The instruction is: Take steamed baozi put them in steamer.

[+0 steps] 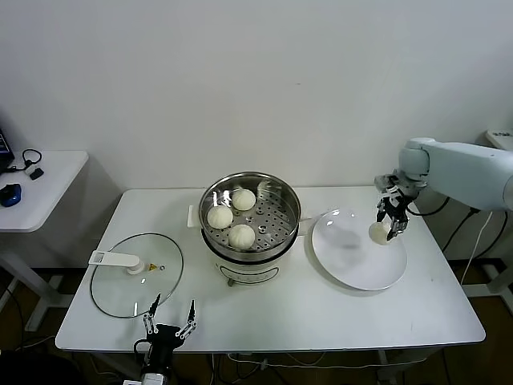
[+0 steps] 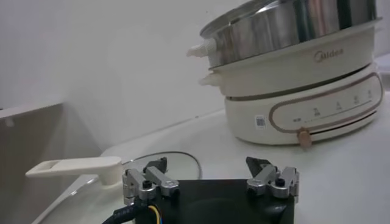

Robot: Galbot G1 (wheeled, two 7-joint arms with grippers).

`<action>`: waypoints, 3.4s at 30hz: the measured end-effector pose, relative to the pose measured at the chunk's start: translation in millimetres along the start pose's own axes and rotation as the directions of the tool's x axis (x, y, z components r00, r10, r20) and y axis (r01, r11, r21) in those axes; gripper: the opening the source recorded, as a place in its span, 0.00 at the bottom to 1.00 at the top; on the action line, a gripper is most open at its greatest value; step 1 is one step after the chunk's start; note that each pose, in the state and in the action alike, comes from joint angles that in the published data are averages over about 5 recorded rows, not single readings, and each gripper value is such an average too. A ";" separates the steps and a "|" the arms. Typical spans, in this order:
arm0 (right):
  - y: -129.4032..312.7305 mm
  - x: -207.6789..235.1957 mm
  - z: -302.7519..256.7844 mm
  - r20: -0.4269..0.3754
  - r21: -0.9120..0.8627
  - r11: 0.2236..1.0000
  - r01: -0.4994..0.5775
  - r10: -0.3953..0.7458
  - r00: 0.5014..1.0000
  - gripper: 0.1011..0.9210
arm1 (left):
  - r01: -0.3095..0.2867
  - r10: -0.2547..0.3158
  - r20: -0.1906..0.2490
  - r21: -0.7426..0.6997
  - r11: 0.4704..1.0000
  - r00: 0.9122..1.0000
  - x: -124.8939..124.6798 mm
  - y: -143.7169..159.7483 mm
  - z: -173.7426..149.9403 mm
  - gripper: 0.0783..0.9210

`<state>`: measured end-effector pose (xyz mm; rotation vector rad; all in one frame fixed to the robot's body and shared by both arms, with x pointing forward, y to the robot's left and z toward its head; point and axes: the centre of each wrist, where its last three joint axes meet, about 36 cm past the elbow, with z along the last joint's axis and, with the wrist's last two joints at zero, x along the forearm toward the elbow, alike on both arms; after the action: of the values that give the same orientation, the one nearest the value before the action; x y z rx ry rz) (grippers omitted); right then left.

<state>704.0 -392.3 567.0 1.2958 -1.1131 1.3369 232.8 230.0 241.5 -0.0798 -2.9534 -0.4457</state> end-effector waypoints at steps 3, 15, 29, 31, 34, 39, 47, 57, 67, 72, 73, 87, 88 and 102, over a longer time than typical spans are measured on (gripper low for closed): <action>-1.2 20.5 -8.3 0.008 0.006 1.000 -0.009 0.009 1.000 0.61 | -0.004 0.004 0.000 0.002 1.000 1.000 -1.0 -1.6 0.0 0.88; -4.3 112.4 -53.1 0.058 0.020 0.998 -0.058 0.056 0.997 0.61 | -0.011 0.011 0.005 0.004 1.000 1.000 -1.8 -4.3 -4.0 0.88; -12.6 192.3 -126.5 0.101 0.066 0.990 -0.127 0.120 0.988 0.61 | -0.007 0.007 0.019 0.004 1.000 1.000 -2.3 -2.3 -12.3 0.88; -13.9 195.4 -140.1 0.108 0.076 0.988 -0.131 0.122 0.987 0.61 | -0.006 0.006 0.020 0.003 1.000 1.000 -2.2 -2.0 -13.3 0.88; -15.9 197.1 -159.9 0.118 0.090 0.987 -0.134 0.123 0.985 0.61 | -0.006 0.006 0.021 0.003 1.000 1.000 -1.6 -1.7 -14.0 0.88; -18.7 190.2 -190.4 0.132 0.109 0.985 -0.132 0.117 0.984 0.61 | -0.006 0.006 0.021 0.002 1.000 1.000 -0.1 -1.4 -14.7 0.88; -23.7 163.7 -222.6 0.141 0.115 0.985 -0.125 0.109 0.984 0.61 | -0.003 0.003 0.022 0.003 1.000 1.000 0.6 -0.5 -15.0 0.88; -35.1 127.1 -247.6 0.146 0.111 0.986 -0.126 0.110 0.983 0.61 | 0.003 -0.003 0.014 0.001 1.000 1.000 1.8 1.3 -10.9 0.88; -44.3 94.9 -255.8 0.153 0.092 0.986 -0.137 0.122 0.981 0.61 | 0.011 -0.011 0.012 0.001 1.000 1.000 0.6 3.6 -9.0 0.88; -46.8 79.8 -257.5 0.159 0.082 0.987 -0.141 0.127 0.979 0.61 | 0.012 -0.012 0.010 0.001 1.000 1.000 0.1 3.9 -7.7 0.88; -47.3 77.1 -258.2 0.160 0.081 0.987 -0.142 0.128 0.979 0.61 | 0.013 -0.013 0.011 0.001 1.000 1.000 -0.1 4.1 -7.6 0.88; -52.2 48.6 -268.7 0.176 0.065 0.985 -0.157 0.144 0.974 0.62 | 0.016 -0.016 0.011 0.005 1.000 1.000 -0.7 4.9 -6.9 0.88; -52.5 48.6 -268.6 0.177 0.063 0.985 -0.159 0.146 0.973 0.64 | 0.016 -0.016 0.011 0.005 1.000 1.000 -0.8 4.9 -6.9 0.88; -51.8 71.5 -257.8 0.212 0.033 0.986 -0.165 0.154 0.965 0.88 | 0.013 -0.013 0.019 0.005 1.000 1.000 -0.9 5.4 -11.1 0.88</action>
<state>715.7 -127.6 630.7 1.4337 -1.3606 1.3767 235.7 231.8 253.4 -0.0645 -2.9752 -0.4420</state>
